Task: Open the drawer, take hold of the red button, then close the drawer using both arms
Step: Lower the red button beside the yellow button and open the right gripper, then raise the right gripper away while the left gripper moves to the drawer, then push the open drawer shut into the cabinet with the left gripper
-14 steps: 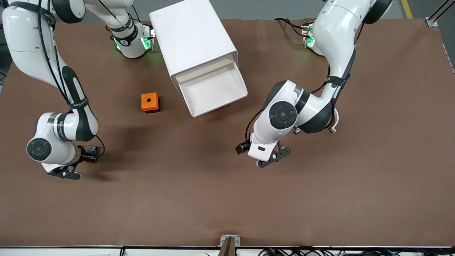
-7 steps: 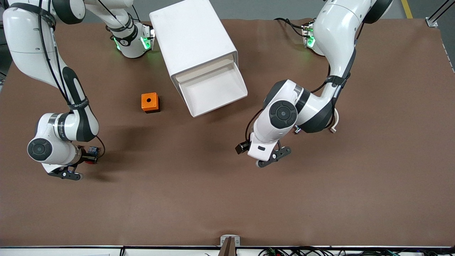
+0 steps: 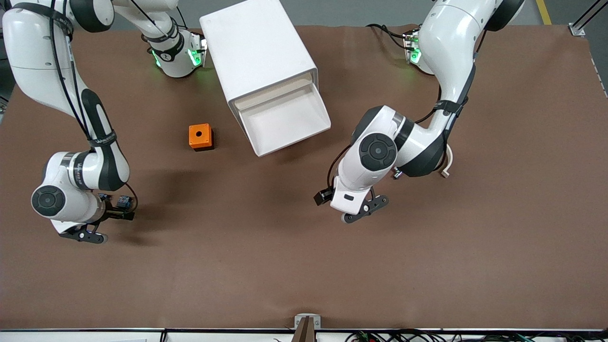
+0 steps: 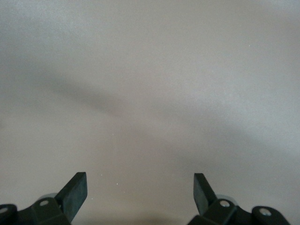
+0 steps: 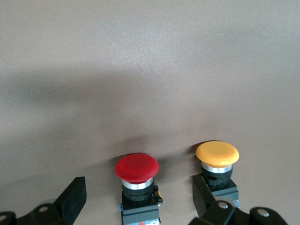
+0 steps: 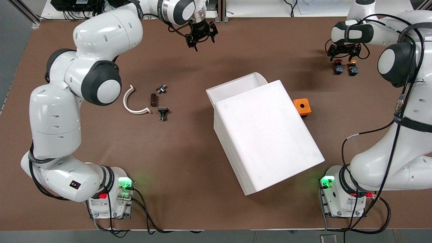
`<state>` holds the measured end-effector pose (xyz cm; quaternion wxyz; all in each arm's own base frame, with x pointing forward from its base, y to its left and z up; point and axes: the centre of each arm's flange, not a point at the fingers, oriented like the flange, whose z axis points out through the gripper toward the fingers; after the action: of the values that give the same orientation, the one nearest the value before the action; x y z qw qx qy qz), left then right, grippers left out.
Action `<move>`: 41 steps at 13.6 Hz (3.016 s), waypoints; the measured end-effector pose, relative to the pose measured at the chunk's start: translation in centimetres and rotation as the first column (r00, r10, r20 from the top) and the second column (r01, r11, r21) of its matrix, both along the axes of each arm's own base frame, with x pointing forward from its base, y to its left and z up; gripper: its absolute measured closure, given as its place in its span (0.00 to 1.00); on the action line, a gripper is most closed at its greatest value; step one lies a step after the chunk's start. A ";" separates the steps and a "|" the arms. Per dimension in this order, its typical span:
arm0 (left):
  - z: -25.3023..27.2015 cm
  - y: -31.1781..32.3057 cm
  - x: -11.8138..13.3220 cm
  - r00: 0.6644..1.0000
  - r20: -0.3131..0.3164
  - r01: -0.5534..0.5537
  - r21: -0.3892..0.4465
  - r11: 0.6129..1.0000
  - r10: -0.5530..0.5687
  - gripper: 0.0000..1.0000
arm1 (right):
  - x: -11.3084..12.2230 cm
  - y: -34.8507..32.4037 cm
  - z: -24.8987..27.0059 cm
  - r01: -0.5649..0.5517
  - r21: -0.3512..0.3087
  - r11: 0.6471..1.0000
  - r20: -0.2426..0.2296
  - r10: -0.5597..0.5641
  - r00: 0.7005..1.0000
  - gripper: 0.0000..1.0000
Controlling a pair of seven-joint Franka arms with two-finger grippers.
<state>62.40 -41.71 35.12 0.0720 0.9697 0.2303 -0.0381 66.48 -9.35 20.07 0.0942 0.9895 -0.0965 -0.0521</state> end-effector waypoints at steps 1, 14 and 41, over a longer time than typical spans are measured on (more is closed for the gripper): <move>0.0 -0.1 0.0 1.000 0.000 0.001 0.000 1.000 -0.001 0.00 | 0.1 0.0 0.3 -0.002 0.000 1.000 -0.007 0.002 1.000 0.00; 2.4 -3.0 -1.5 0.997 0.069 0.039 -0.043 0.998 -0.036 0.00 | -3.0 1.6 21.6 -0.006 0.114 0.993 -0.021 0.008 1.000 0.00; -1.1 -7.9 -5.0 0.998 0.045 0.043 -0.038 0.998 -0.042 0.00 | -10.1 -3.2 41.6 -0.012 0.121 0.993 0.090 0.001 0.996 0.00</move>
<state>57.39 -49.56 34.06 0.0950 0.9734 0.2071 -0.0227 56.34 -12.60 61.64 0.0297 0.9950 -0.0940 -0.0130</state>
